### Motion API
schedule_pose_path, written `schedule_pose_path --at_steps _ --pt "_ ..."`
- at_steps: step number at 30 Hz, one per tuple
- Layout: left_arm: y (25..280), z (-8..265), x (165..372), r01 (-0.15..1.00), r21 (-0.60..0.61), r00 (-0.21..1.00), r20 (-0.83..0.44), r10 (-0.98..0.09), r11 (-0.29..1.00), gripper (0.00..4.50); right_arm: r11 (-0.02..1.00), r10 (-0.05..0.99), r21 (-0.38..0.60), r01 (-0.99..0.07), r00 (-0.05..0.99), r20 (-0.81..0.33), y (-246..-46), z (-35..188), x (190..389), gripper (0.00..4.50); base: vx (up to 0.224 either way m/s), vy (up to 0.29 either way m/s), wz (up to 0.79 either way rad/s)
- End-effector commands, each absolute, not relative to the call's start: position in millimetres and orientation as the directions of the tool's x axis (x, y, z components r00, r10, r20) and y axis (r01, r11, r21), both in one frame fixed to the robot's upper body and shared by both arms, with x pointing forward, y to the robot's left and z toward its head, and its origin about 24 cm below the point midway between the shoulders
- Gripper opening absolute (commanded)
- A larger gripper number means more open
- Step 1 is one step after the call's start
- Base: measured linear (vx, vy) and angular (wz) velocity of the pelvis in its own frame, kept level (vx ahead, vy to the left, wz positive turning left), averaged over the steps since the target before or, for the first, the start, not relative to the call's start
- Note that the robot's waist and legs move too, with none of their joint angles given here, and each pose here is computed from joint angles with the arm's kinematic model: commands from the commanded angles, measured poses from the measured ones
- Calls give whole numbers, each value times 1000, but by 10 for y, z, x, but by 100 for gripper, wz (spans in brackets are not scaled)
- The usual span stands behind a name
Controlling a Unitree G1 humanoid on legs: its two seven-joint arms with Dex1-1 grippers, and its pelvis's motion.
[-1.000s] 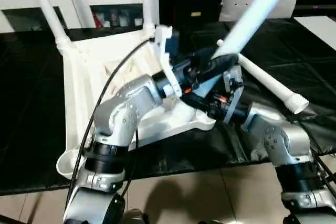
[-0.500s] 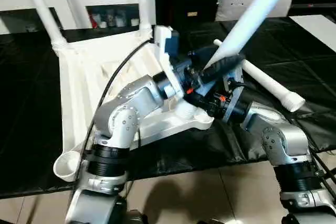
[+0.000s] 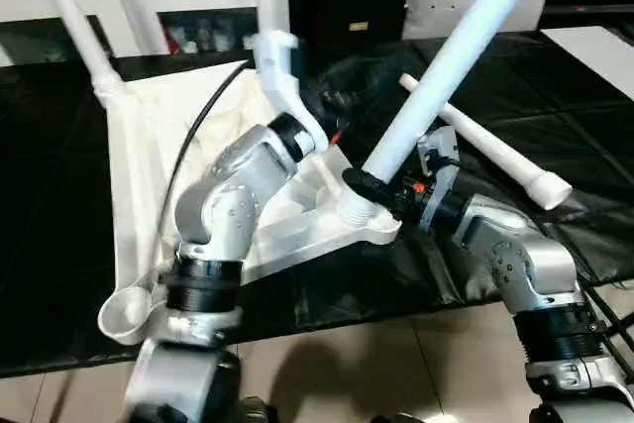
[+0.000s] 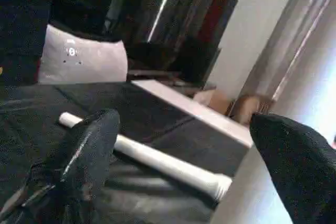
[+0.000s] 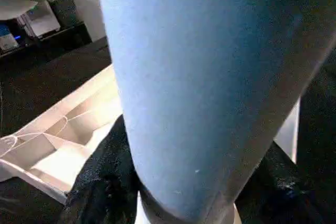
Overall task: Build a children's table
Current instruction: Pick table leg
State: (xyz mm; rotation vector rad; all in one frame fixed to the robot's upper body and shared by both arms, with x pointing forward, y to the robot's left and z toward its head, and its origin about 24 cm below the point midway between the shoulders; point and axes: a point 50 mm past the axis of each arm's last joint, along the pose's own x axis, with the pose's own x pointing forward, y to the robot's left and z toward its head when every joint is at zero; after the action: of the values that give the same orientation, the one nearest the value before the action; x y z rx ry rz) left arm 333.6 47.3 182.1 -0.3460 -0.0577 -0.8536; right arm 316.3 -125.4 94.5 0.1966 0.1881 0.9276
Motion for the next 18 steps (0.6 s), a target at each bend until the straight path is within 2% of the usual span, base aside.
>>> schedule_pose_path --at_steps 1,3,4,10,13,18 --pt "342 1872 3282 781 -230 621 189 -760 581 450 596 800 207 -775 594 -79 -1237 1004 3210 189 0 0 0" --pt "292 1893 3246 801 -216 596 197 -779 558 450 608 792 202 -768 602 -99 -1246 983 3217 189 0 0 0" --pt "200 1917 3183 836 -192 547 210 -810 515 450 632 775 195 -750 612 -156 -1280 925 3218 189 0 0 0" --pt "189 1940 3144 857 -195 513 238 -825 477 450 635 772 202 -745 618 -147 -1293 936 3204 189 0 0 0" --pt "289 1939 3161 840 -203 541 247 -804 503 450 661 749 211 -720 649 -131 -1330 959 3204 189 0 0 0" --pt "523 1815 3208 775 -182 631 185 -753 605 450 702 709 225 -675 692 -134 -1387 962 3183 189 0 0 0"
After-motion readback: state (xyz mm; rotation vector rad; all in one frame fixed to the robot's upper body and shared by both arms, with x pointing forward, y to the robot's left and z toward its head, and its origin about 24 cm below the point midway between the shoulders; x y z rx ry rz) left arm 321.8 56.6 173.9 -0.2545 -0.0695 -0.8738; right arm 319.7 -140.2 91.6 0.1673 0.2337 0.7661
